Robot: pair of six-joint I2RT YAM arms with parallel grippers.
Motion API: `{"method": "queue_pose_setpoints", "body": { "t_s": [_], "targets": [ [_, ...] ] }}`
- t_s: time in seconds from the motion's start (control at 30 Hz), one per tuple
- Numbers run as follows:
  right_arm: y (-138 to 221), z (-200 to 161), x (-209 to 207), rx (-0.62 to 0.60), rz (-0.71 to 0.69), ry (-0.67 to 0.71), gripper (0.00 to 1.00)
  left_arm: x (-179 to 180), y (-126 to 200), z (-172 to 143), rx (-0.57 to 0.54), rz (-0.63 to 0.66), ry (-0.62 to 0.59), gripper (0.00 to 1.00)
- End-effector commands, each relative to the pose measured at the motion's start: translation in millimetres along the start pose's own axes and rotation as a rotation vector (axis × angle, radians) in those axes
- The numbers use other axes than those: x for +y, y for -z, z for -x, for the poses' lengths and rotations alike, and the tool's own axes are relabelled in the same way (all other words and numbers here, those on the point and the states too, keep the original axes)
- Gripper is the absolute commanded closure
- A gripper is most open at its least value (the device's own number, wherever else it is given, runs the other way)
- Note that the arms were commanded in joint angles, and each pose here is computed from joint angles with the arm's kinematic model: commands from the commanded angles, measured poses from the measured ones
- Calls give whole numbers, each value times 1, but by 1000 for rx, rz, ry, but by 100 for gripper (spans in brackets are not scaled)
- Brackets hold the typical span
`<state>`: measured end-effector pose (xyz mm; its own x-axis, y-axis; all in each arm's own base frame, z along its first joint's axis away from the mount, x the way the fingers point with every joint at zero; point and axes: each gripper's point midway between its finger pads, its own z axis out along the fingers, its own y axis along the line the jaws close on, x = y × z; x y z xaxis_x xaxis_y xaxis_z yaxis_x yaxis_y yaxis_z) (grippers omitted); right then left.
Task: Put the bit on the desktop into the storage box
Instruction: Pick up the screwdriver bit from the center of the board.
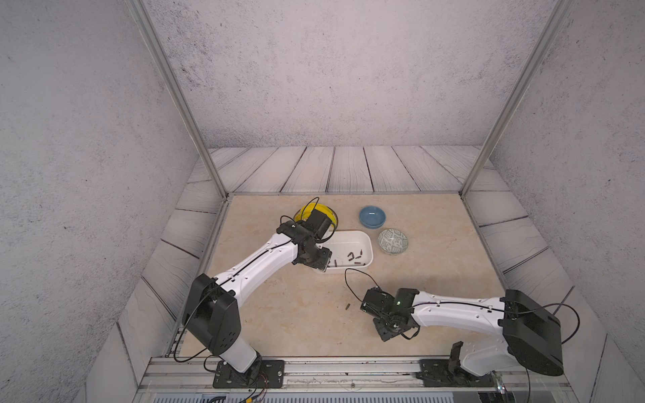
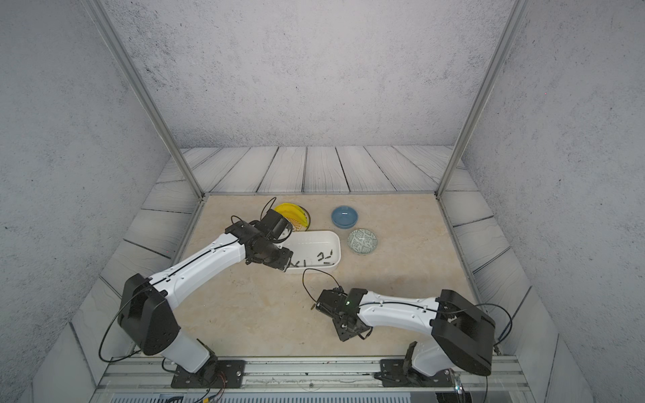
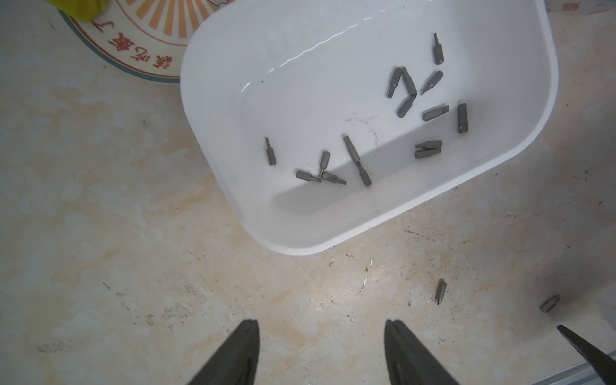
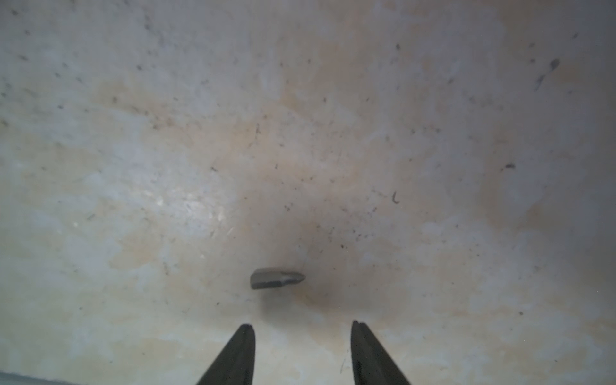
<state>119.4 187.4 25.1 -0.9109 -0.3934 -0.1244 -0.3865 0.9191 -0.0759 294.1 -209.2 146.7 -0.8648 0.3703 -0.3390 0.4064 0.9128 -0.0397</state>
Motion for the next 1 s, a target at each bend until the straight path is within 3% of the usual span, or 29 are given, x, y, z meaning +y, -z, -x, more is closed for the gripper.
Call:
{"method": "queue_pose_setpoints", "body": {
  "t_s": [0.0,0.97],
  "targets": [
    [-3,-2,-6,-3,-39,-7,49,5,4,-5,1,11,13,35],
    [-17,27,1,-17,-59,21,51,15,10,-19,-5,37,30,35]
  ]
}}
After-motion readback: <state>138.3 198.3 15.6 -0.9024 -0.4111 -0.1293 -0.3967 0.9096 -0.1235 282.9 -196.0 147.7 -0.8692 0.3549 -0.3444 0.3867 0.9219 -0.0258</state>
